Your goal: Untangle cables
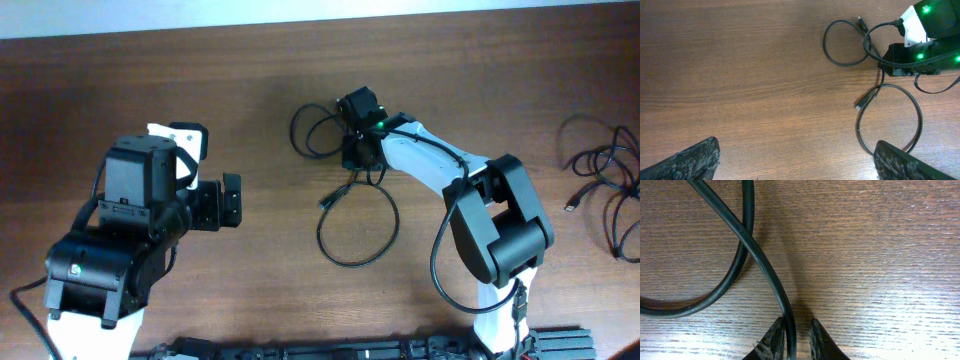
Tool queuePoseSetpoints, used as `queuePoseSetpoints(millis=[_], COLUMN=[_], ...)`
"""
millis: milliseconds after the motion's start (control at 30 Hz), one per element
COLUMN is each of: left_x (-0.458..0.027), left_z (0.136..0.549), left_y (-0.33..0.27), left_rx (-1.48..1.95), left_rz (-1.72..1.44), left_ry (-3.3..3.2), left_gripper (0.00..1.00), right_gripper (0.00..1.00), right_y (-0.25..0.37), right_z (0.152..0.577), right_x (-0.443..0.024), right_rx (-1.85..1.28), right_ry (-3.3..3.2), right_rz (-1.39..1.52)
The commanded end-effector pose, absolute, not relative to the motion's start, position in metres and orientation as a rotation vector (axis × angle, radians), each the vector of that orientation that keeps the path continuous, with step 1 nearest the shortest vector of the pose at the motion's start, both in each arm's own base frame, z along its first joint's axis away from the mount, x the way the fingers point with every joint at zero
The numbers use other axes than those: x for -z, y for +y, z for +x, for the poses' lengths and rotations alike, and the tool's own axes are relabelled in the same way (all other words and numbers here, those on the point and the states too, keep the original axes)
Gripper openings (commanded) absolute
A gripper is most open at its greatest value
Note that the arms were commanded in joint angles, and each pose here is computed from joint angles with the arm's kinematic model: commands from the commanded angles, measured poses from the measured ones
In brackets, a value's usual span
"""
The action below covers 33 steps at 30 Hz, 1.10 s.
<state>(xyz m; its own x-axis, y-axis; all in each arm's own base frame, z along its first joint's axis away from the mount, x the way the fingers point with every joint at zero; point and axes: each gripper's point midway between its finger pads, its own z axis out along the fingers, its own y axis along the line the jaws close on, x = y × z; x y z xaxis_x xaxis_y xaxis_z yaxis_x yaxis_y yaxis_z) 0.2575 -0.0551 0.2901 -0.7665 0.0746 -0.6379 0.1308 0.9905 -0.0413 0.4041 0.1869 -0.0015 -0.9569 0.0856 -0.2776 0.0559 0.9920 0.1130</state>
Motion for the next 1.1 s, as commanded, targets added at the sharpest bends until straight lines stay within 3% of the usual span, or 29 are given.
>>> queuePoseSetpoints(millis=[0, 67, 233, 300, 733, 1067], left_x=[-0.297, -0.297, -0.297, -0.297, -0.297, -0.297], left_z=[0.258, 0.259, 0.258, 0.259, 0.259, 0.259], left_y=[-0.056, -0.056, -0.056, -0.056, -0.056, -0.056], left_rx=[0.116, 0.116, 0.116, 0.116, 0.116, 0.116], left_rz=[0.158, 0.158, 0.158, 0.158, 0.158, 0.158], left_ry=[2.426, 2.426, 2.426, 2.426, 2.426, 2.426], left_gripper=[0.99, 0.99, 0.99, 0.99, 0.99, 0.99], right_gripper=[0.15, 0.10, 0.09, 0.04, 0.04, 0.04], right_y=[0.157, 0.143, 0.114, 0.113, 0.117, 0.122], right_z=[0.376, 0.375, 0.374, 0.372, 0.369, 0.383], right_x=[0.054, 0.053, 0.047, 0.048, 0.047, 0.011], right_rx=[0.074, 0.186, 0.412, 0.401, 0.366, 0.332], right_ry=[2.970, 2.957, 2.918, 2.929, 2.955, 2.903], right_rz=[0.104, 0.107, 0.108, 0.112, 0.110, 0.120])
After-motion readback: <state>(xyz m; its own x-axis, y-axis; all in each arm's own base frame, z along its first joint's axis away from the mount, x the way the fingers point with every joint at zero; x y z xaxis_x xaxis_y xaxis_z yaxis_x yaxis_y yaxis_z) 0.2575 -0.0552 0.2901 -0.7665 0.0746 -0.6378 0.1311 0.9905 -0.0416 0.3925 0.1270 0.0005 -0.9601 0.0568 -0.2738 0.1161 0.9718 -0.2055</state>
